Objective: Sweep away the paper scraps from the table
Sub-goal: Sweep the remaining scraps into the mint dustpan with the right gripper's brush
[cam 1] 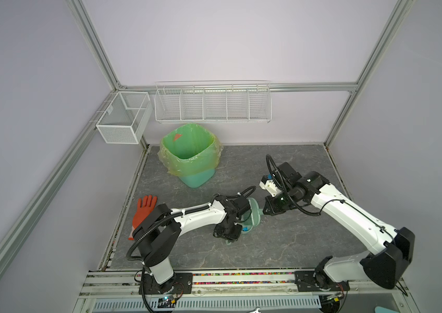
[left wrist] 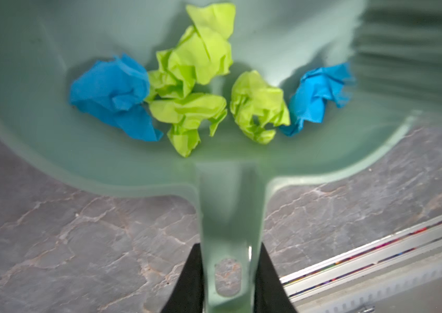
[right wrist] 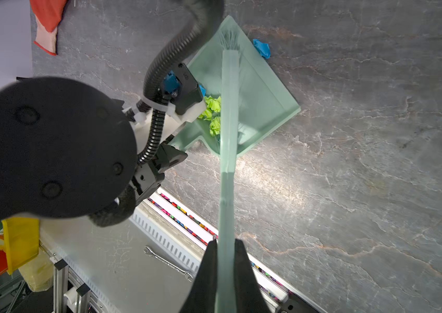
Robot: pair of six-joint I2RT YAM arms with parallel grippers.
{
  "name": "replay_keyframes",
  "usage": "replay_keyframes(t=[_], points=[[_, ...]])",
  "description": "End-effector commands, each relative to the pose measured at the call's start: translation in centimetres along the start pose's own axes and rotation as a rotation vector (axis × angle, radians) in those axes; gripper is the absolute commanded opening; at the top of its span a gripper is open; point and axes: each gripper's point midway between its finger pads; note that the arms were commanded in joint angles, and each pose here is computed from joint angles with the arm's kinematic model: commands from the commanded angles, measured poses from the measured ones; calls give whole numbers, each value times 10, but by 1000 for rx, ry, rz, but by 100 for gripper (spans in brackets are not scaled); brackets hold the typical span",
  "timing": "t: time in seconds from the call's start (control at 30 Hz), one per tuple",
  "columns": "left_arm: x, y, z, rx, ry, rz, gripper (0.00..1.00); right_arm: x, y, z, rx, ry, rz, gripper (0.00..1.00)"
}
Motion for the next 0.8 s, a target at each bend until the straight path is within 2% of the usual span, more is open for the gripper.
replay_keyframes(t=[0.0, 0.17, 0.4, 0.77], points=[[0, 5, -2, -25, 18, 7, 0, -12, -10, -9, 29, -66, 46, 7], [6, 4, -13, -17, 13, 8, 0, -39, -14, -20, 83, -134, 37, 7], [27, -1, -25, 27, 32, 4, 0, -79, -9, -9, 135, -147, -7, 7], [32, 9, -10, 4, 101, 19, 0, -120, 2, 10, 164, -130, -43, 7]])
Point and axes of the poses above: each gripper's point midway between its finger pads, its own z axis out along the fingers, its own y axis along the line the jaws close on, x = y × z, and after that the axes turned 15 degrees about z, right-handed
